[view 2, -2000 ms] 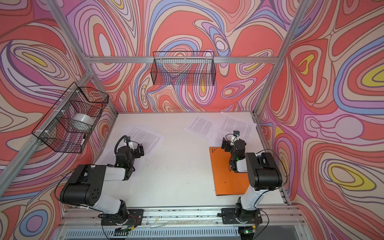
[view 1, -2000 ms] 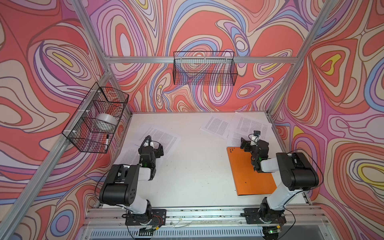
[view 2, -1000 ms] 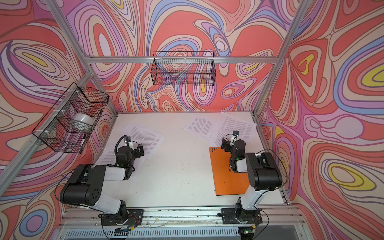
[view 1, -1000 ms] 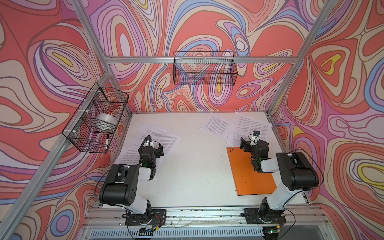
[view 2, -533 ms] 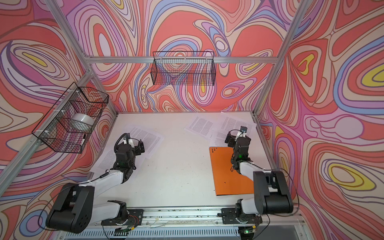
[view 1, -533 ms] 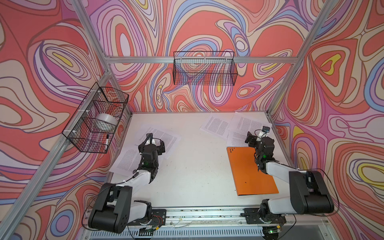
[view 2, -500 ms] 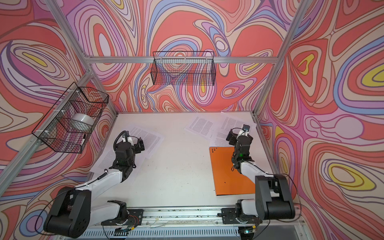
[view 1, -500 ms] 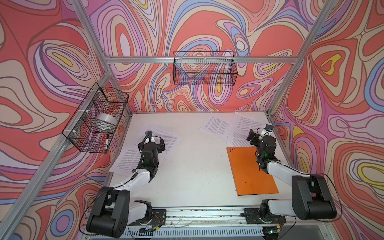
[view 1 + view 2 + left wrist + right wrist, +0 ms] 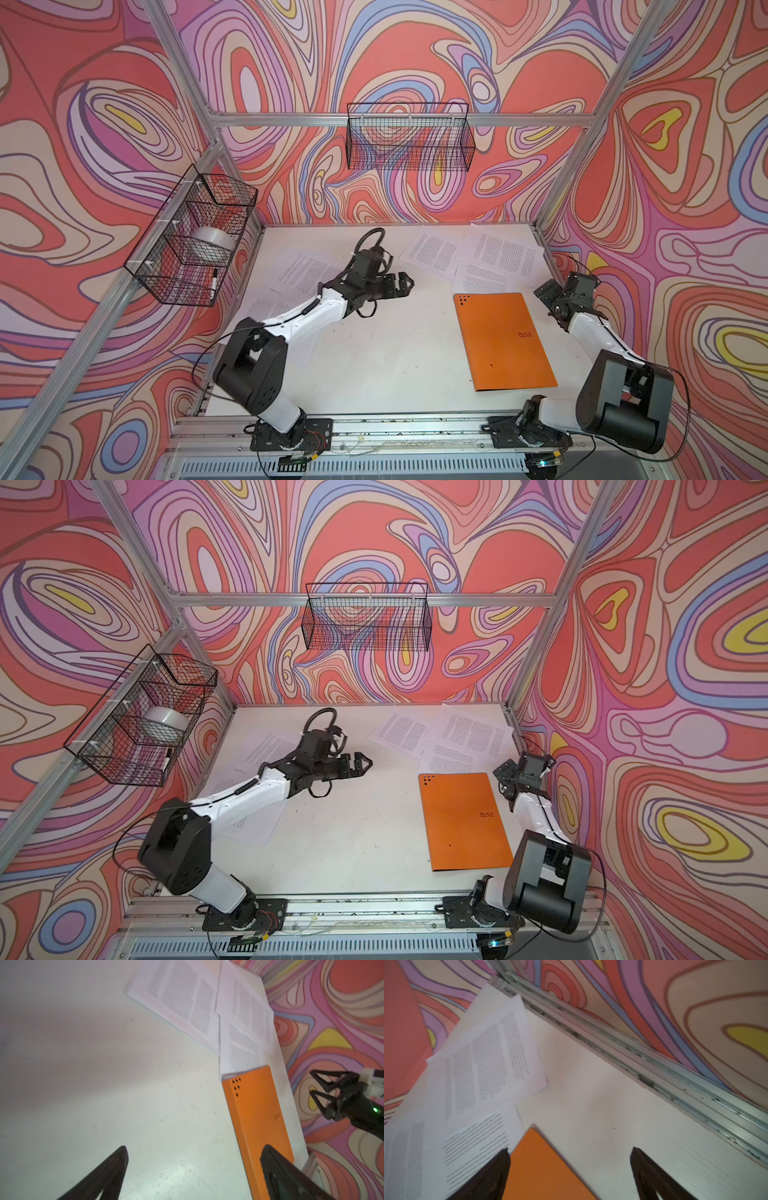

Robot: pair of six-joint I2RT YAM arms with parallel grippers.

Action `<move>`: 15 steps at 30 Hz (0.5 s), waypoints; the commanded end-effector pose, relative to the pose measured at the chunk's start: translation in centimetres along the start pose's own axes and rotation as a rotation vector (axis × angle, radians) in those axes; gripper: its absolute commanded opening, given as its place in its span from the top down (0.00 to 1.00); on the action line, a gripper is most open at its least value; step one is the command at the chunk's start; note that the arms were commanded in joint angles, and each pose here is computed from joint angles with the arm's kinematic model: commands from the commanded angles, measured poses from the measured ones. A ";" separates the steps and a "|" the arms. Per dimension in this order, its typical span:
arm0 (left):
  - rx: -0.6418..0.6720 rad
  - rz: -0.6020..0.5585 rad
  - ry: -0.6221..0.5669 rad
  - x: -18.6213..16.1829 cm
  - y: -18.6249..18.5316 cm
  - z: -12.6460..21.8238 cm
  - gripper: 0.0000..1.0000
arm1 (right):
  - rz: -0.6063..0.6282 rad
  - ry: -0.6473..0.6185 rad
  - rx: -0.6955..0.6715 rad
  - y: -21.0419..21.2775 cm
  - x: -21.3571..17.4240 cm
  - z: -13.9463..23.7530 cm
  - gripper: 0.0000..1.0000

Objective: Put the files into the folder
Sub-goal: 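Reach both grippers to the orange folder's edges and grasp them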

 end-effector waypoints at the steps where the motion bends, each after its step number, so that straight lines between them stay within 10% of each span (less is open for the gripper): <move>1: -0.147 0.030 0.237 -2.1 -3.6 -3.4 0.01 | -0.139 0.148 -0.025 -3.8 -1.4 -0.7 0.07; 15: -0.253 0.099 0.461 -6.1 -7.5 -13.3 0.03 | -0.191 0.389 -0.011 -5.4 -5.3 -2.5 0.10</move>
Point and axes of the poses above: each gripper's point midway between its finger pads, its own z axis back along the fingers, its own y axis along the line the jaws close on, x = y × z, the point moved 10 cm from there along z, back along the fingers, and after that the axes turned 7 degrees about -z, right-handed, at the moved point
